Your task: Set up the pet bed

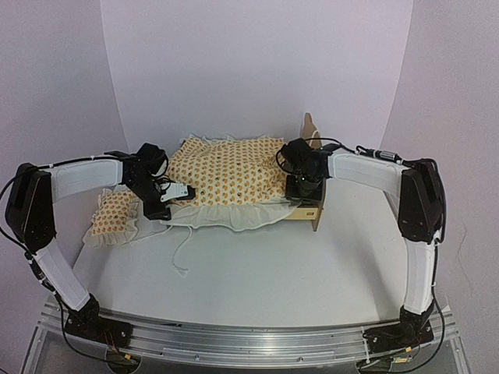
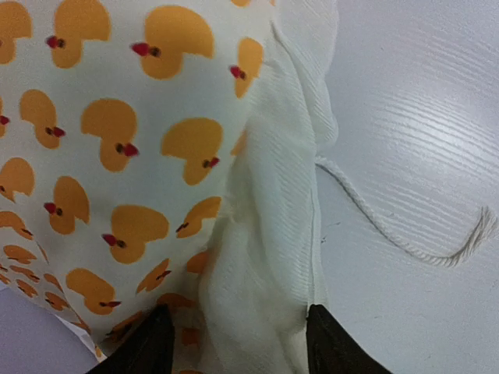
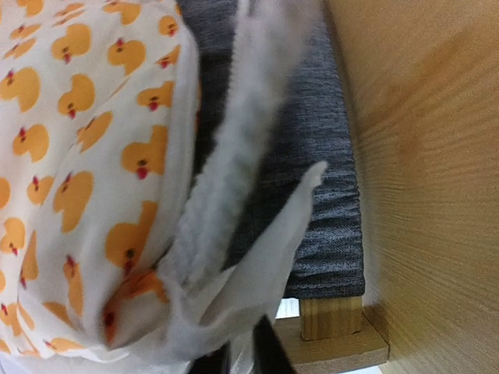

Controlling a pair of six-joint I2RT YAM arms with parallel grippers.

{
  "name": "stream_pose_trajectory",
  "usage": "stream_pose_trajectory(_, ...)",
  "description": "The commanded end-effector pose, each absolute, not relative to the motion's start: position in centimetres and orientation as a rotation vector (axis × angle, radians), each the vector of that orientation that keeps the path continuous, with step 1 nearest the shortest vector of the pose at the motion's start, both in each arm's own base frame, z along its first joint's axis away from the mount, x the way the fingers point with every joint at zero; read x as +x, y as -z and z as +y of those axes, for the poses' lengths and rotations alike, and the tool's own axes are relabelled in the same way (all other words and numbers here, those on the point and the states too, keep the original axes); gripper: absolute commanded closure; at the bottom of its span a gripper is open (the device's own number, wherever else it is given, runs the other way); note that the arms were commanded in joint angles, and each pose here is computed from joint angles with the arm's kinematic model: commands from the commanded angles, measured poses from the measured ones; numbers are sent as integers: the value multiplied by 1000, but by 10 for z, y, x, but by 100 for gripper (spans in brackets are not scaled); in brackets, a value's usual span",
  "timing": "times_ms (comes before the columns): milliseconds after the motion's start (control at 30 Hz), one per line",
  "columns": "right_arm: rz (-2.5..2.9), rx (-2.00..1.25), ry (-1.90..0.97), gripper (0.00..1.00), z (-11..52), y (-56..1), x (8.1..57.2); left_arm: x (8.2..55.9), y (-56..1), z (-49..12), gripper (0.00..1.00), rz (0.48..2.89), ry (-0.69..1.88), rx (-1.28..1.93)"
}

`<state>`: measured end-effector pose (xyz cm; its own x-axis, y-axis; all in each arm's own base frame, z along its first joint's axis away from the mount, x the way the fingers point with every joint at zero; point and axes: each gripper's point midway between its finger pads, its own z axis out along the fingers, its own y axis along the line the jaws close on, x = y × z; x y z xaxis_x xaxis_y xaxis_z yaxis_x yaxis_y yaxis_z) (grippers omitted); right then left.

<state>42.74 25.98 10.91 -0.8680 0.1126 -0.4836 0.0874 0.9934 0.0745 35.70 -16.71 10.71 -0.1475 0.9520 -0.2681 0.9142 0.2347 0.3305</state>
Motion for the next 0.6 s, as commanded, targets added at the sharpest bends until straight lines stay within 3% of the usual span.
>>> stream_pose_trajectory(0, 2542, -13, -267, 81, 286, -179, 416, 368, -145, -187, 38, 2042, -26, 1659)
stream_pose_trajectory(133, 2431, -51, -380, 62, 291, -242, 403, 350, -169, -198, 26, 1975, 98, 1711)
stream_pose_trajectory(267, 2272, -14, -389, 53, 272, -309, 399, 325, -184, -211, 16, 1950, 294, 1802)
stream_pose_trajectory(567, 2085, 167, -309, 37, 201, -381, 441, 360, -244, -252, 20, 1877, 436, 1547)
